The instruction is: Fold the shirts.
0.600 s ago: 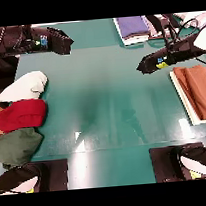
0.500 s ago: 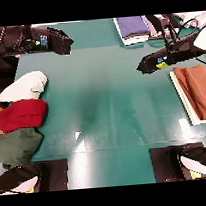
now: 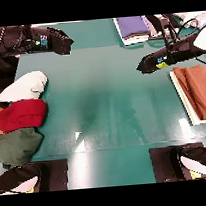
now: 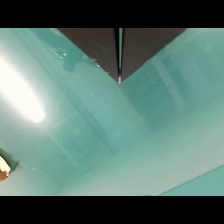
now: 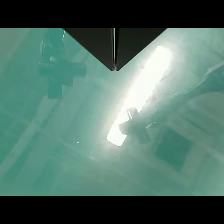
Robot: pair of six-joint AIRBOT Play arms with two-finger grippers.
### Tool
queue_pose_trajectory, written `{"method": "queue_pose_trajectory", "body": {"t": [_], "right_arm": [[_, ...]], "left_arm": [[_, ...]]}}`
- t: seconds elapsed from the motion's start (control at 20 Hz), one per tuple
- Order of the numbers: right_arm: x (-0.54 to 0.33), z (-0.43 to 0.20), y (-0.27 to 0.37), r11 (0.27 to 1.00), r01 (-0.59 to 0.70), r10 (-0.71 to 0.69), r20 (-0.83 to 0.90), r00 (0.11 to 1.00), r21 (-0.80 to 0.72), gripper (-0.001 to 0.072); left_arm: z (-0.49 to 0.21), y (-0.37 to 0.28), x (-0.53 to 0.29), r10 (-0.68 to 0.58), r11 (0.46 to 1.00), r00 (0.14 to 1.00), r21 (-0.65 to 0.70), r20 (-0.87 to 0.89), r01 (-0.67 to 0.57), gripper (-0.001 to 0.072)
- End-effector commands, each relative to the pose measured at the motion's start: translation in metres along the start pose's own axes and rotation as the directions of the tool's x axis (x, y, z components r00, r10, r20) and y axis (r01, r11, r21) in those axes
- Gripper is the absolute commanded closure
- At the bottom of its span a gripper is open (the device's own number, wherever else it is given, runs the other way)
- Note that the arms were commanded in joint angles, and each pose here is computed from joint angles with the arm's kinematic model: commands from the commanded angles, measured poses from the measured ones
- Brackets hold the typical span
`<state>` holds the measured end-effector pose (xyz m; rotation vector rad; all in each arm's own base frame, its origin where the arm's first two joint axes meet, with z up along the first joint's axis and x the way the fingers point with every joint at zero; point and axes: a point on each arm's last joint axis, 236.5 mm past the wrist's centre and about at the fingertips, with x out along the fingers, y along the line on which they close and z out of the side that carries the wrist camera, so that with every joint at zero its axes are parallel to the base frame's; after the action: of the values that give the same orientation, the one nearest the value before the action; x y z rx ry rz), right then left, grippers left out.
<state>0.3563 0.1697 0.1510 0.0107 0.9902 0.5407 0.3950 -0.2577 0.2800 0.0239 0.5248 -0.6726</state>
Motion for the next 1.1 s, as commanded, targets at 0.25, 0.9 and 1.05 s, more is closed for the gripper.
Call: {"method": "queue_pose_trajectory", "body": {"t": [0.25, 0.9, 1.05], "right_arm": [[0.000, 0.000, 0.000, 1.000, 0.000, 0.000, 0.000, 1.000, 0.000, 0.0695], [0.000, 0.011, -0.001, 1.000, 0.006, -0.006, 0.046, 0.999, 0.001, 0.0695], [0.000, 0.012, -0.001, 1.000, 0.006, -0.006, 0.048, 0.999, 0.001, 0.0695]], "left_arm": [[-0.023, 0.147, -0.010, 0.417, 0.907, 0.906, -0.021, -0.074, -0.420, 0.0086], [-0.308, 0.334, -0.007, 0.422, 0.678, 0.616, -0.219, -0.665, -0.702, 0.0088], [-0.302, 0.332, -0.008, 0.424, 0.678, 0.627, -0.230, -0.653, -0.698, 0.0674]]}}
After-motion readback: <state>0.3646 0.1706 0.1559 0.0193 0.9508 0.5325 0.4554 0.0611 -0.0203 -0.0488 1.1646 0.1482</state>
